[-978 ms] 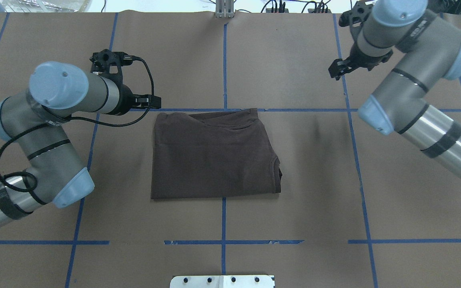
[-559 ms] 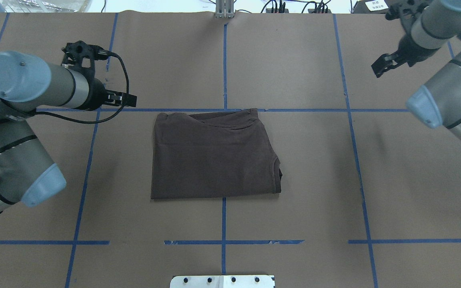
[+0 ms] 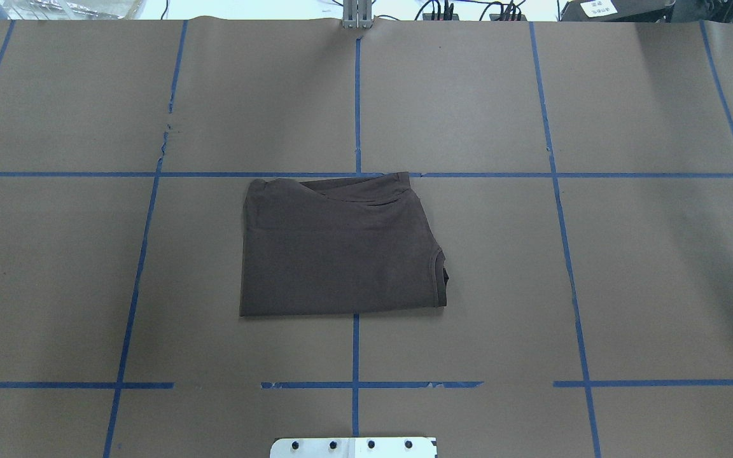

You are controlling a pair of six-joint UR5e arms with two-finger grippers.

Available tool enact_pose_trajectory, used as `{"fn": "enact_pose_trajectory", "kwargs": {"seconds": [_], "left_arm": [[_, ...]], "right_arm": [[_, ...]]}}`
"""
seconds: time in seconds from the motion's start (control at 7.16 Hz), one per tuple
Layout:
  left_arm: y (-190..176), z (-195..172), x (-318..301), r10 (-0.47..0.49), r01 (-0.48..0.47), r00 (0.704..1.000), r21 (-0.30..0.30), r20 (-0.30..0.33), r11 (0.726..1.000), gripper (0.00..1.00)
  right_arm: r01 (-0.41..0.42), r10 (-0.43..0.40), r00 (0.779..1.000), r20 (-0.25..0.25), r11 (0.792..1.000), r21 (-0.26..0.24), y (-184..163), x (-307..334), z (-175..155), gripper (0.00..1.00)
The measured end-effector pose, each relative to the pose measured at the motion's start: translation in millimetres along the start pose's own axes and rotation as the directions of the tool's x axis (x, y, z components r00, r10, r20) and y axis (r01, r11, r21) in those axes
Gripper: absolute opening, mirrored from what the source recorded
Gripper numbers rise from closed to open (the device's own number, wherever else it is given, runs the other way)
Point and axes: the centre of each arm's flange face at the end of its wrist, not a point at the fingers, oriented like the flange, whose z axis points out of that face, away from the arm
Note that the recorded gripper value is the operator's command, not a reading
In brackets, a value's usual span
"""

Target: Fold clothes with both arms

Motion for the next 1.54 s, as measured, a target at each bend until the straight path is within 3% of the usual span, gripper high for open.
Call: {"fn": "enact_pose_trajectory", "kwargs": {"seconds": [0.14, 0.28, 0.42, 0.7, 0.84, 1.12, 1.54], "left_arm": [[37.1, 3.9, -40.5, -0.07, 0.068, 0.997, -0.058, -0.031, 0.996, 1.0], [68.2, 10.9, -73.1, -0.143, 0.138, 0.989, -0.101, -0.042, 0.985, 1.0], [89.2, 13.0, -95.3, -0.207, 0.199, 0.978, -0.139, -0.041, 0.97, 1.0], [114.2, 18.7, -110.8, -0.339, 0.321, 0.941, -0.28, -0.018, 0.905, 1.0], [124.1, 18.4, -113.7, -0.36, 0.336, 0.933, -0.324, -0.015, 0.885, 1.0], [133.2, 17.9, -118.9, -0.346, 0.314, 0.938, -0.353, -0.028, 0.881, 1.0], [110.2, 11.6, -116.8, -0.359, 0.321, 0.933, -0.377, -0.031, 0.869, 1.0]], "right_arm": [[-0.039, 0.04, 0.999, 0.011, 0.999, -0.015, 48.2, 23.6, 11.9, 1.0], [-0.066, 0.066, 0.997, 0.041, 0.998, 0.004, 81.6, 35.0, 12.6, 1.0], [-0.085, 0.083, 0.994, 0.074, 0.996, 0.013, 98.2, 35.9, 9.1, 1.0], [-0.125, 0.126, 0.988, 0.094, 0.992, -0.018, 102.2, 24.7, -8.2, 1.0], [-0.141, 0.144, 0.985, 0.093, 0.989, -0.037, 103.3, 17.6, -18.0, 1.0], [-0.15, 0.154, 0.984, 0.091, 0.988, -0.048, 105.4, 12.9, -24.4, 1.0], [-0.149, 0.153, 0.984, 0.09, 0.988, -0.047, 104.5, 13.1, -24.2, 1.0]]}}
